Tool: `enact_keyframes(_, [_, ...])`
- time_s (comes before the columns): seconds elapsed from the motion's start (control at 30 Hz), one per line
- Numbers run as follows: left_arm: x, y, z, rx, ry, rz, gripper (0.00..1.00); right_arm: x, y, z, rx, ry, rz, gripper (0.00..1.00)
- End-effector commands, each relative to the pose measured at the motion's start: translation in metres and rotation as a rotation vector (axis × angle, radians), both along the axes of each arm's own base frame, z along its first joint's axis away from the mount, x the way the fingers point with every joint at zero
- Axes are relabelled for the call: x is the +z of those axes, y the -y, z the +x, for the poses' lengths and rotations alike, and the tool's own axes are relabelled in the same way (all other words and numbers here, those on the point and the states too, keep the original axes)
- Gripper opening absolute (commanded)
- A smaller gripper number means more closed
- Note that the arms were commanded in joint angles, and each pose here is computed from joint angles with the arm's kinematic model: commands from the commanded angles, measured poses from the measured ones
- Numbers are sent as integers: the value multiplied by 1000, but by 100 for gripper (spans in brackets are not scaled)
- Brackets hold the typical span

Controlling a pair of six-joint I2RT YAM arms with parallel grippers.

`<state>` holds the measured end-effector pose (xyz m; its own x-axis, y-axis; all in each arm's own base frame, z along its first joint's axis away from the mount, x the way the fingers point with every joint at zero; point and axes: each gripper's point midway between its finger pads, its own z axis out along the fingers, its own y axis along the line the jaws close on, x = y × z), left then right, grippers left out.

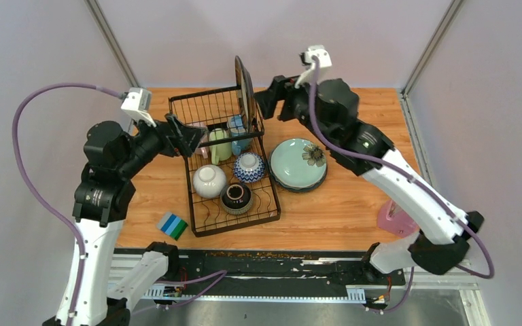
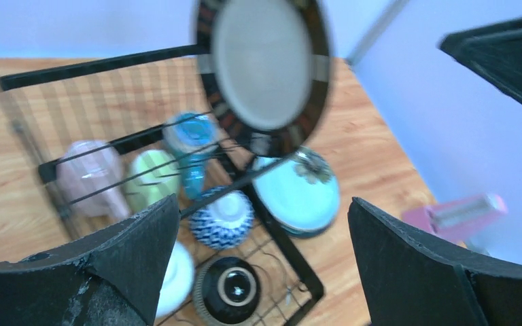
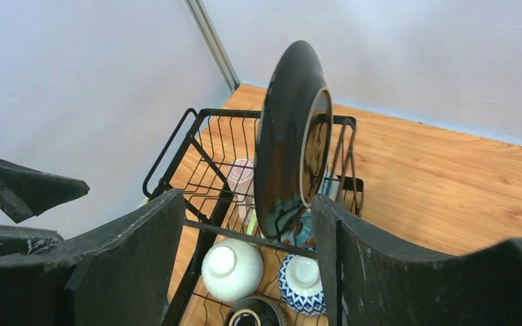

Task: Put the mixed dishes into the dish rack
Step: Insert the plate into the dish rack, then pick up the plate at the center of the board.

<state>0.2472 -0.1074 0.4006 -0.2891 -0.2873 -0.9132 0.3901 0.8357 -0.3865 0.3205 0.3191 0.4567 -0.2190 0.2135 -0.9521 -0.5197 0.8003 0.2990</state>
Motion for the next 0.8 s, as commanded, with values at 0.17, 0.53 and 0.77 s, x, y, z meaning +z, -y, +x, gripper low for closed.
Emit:
enact_keyframes(0.17, [0, 74, -31, -156, 87, 116, 100, -22, 92, -23, -199, -1, 139, 69])
enact_keyframes(0.53, [-84, 167, -47, -290, 1, 247, 96, -186, 183, -31, -351, -447, 214, 68])
enact_keyframes(0.77, [-114, 202, -53, -347, -36, 314, 97, -266, 204, -29, -403, -695, 269, 64])
